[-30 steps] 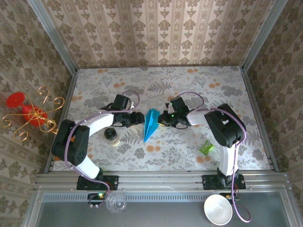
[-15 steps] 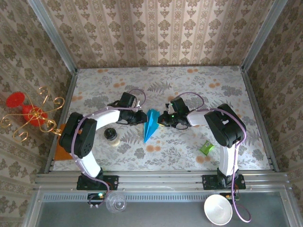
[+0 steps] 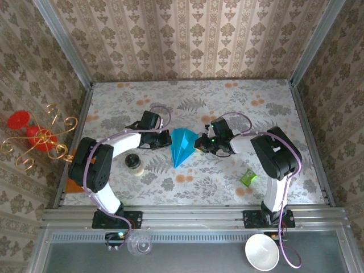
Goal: Fold a paper plane with a square sheet of paper (pick it up from the middle)
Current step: Turn over a paper plane at the center of the table, then move the paper plane to the top-center of the table.
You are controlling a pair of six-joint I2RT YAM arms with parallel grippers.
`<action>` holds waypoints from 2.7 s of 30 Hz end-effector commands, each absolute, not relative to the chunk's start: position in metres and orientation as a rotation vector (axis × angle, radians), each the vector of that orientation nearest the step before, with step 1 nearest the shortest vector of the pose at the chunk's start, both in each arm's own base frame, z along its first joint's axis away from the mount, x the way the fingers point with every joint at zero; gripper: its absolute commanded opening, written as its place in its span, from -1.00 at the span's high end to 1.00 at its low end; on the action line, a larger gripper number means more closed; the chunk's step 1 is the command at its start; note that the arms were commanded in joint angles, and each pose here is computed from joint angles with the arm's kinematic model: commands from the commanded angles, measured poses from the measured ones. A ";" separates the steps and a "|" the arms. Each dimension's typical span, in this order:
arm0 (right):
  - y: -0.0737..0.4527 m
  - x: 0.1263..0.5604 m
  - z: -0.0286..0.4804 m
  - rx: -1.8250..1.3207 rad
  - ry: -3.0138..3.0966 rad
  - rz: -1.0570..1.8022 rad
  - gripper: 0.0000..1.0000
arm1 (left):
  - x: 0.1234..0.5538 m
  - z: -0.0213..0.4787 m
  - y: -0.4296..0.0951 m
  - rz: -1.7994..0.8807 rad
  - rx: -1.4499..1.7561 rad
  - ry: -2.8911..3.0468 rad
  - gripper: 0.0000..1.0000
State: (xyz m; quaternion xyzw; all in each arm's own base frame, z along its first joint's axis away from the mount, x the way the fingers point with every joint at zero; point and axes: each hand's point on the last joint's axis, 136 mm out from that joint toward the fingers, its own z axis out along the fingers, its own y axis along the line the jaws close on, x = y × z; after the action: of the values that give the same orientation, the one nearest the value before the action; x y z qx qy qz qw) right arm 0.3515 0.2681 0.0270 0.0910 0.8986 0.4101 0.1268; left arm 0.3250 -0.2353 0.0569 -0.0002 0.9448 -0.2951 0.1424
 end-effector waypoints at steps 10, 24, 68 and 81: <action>0.266 0.351 0.022 0.314 2.610 1.210 1.00 | 0.317 0.038 -0.227 -0.824 -0.107 2.782 0.77; 0.272 0.353 0.030 0.293 2.602 1.244 1.00 | 0.298 0.093 -0.237 -0.777 0.074 2.690 0.34; 0.269 0.351 0.024 0.307 2.619 1.225 1.00 | 0.256 0.036 -0.287 -0.471 0.578 2.858 0.11; 0.268 0.351 0.024 0.310 2.619 1.220 1.00 | 0.259 0.033 -0.285 -0.423 0.582 2.855 0.30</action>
State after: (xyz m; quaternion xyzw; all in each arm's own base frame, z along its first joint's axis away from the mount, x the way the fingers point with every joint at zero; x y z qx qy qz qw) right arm 0.3500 0.2673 0.0252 0.1031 0.8961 0.4138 0.1232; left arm 0.2548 -0.2833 0.0271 0.1879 0.9663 -0.1525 0.0882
